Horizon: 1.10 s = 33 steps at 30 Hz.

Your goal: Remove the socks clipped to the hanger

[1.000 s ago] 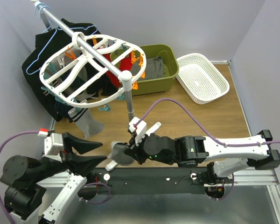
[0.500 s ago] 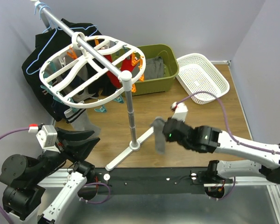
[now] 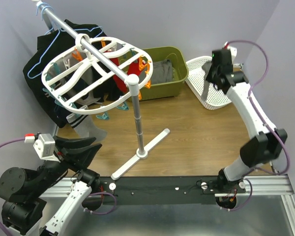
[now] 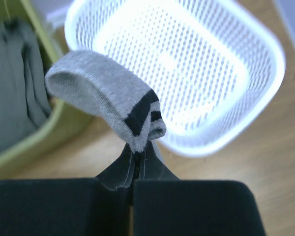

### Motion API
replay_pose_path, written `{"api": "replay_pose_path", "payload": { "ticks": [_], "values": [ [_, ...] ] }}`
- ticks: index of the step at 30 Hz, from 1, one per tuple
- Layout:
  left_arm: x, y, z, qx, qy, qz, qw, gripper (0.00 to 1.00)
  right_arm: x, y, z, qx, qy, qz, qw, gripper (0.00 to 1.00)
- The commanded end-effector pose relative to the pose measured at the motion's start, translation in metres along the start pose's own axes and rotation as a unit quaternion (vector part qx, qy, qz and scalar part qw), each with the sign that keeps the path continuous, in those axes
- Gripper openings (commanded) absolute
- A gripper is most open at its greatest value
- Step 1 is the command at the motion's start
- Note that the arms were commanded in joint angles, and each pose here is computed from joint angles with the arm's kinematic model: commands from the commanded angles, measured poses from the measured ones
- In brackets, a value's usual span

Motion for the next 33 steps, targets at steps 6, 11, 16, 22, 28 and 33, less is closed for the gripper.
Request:
{"api": "replay_pose_path", "payload": {
  "ticks": [6, 11, 16, 22, 28, 33],
  "values": [
    [-0.019, -0.027, -0.009, 0.002, -0.023, -0.066, 0.998, 0.45, 0.083, -0.072, -0.051, -0.064, 0.100, -0.006, 0.993, 0.01],
    [-0.027, -0.040, 0.013, -0.008, -0.125, -0.093, 0.988, 0.42, 0.131, -0.024, -0.050, -0.090, 0.104, 0.099, 0.986, 0.31],
    [-0.038, -0.049, 0.045, -0.028, -0.262, -0.107, 0.959, 0.42, 0.133, -0.003, -0.041, -0.068, 0.072, 0.123, 0.988, 0.70],
    [-0.042, -0.054, 0.058, -0.046, -0.311, -0.135, 0.940, 0.43, 0.087, -0.011, -0.038, -0.050, 0.036, 0.116, 0.991, 0.83],
    [-0.029, -0.034, 0.085, -0.075, -0.365, -0.119, 0.920, 0.44, 0.018, 0.008, 0.001, -0.063, -0.057, 0.109, 0.990, 0.83],
    [-0.016, -0.010, 0.094, -0.094, -0.345, -0.105, 0.928, 0.61, -0.063, 0.031, 0.039, -0.077, -0.159, 0.084, 0.981, 0.82]
  ]
}}
Point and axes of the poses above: each gripper's point midway between its finger pads, its own x axis out along the fingers, its own z axis along the line the jaws close on, y = z × x, the point moved 4 cm from there along -x, back along the fingers, and after that the axes turned 11 degrees about -x, right-handed, at the moved point
